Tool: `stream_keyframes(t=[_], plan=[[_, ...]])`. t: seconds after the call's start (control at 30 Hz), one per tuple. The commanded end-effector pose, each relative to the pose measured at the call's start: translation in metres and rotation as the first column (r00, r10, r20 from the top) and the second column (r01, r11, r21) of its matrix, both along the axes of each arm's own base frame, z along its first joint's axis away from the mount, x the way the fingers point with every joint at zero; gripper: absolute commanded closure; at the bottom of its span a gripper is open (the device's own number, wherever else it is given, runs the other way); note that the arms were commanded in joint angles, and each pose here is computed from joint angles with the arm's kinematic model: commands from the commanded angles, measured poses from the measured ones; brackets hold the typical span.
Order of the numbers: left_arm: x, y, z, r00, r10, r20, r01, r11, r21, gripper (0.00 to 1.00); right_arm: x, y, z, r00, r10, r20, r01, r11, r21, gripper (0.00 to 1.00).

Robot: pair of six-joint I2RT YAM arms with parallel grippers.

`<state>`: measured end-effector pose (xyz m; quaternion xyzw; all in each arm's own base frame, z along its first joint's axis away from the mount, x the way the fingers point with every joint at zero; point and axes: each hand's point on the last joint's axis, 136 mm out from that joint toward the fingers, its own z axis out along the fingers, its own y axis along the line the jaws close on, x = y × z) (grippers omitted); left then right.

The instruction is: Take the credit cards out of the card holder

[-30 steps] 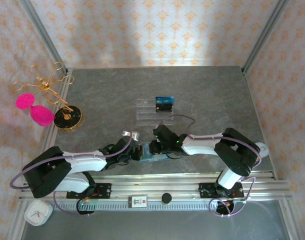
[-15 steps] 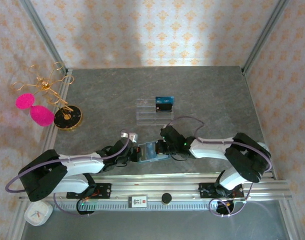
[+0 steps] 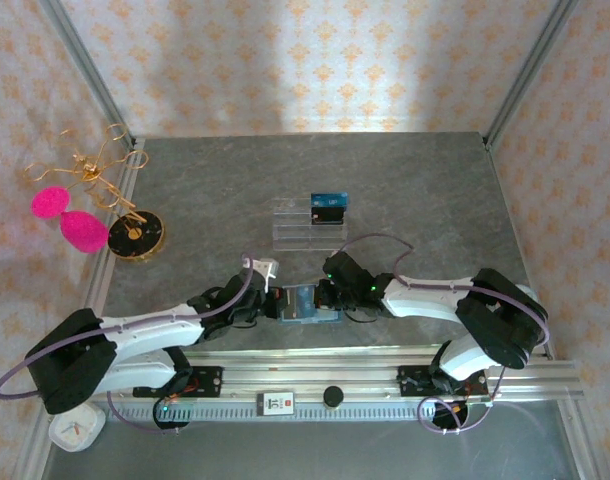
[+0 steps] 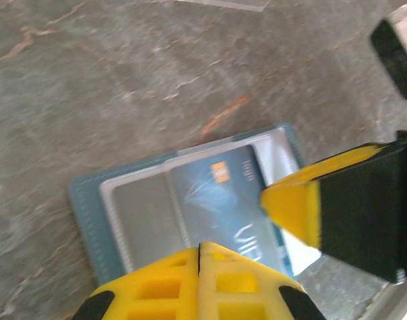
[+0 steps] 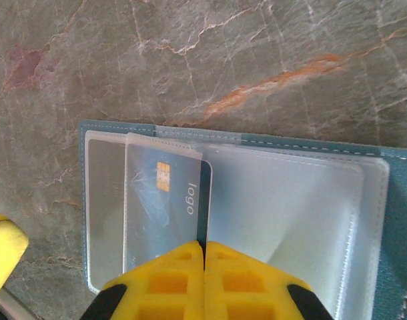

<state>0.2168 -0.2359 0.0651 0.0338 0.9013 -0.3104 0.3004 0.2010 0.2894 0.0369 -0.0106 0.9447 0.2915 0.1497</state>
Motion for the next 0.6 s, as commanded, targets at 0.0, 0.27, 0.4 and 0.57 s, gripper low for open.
stream_keyframes(t=[0.0, 0.27, 0.4, 0.57], plan=[[0.003, -0.019, 0.003, 0.999, -0.042, 0.001, 0.042, 0.998, -0.037, 1.00, -0.001, 0.001, -0.004, 1.000, 0.018, -0.006, -0.018, 1.000, -0.009, 1.00], [0.001, -0.014, -0.029, 0.998, -0.018, -0.056, 0.019, 1.000, 0.015, 1.00, -0.003, -0.002, -0.009, 1.000, 0.022, -0.008, -0.022, 1.000, -0.021, 1.00], [0.000, -0.013, -0.033, 0.998, -0.018, -0.065, 0.020, 0.999, 0.027, 1.00, -0.004, -0.003, -0.013, 1.000, 0.023, -0.013, -0.023, 0.999, -0.024, 1.00], [0.000, -0.014, -0.022, 0.999, -0.018, -0.047, 0.019, 1.000, 0.005, 1.00, -0.004, -0.003, -0.014, 0.999, 0.032, -0.011, -0.032, 0.999, -0.030, 1.00]])
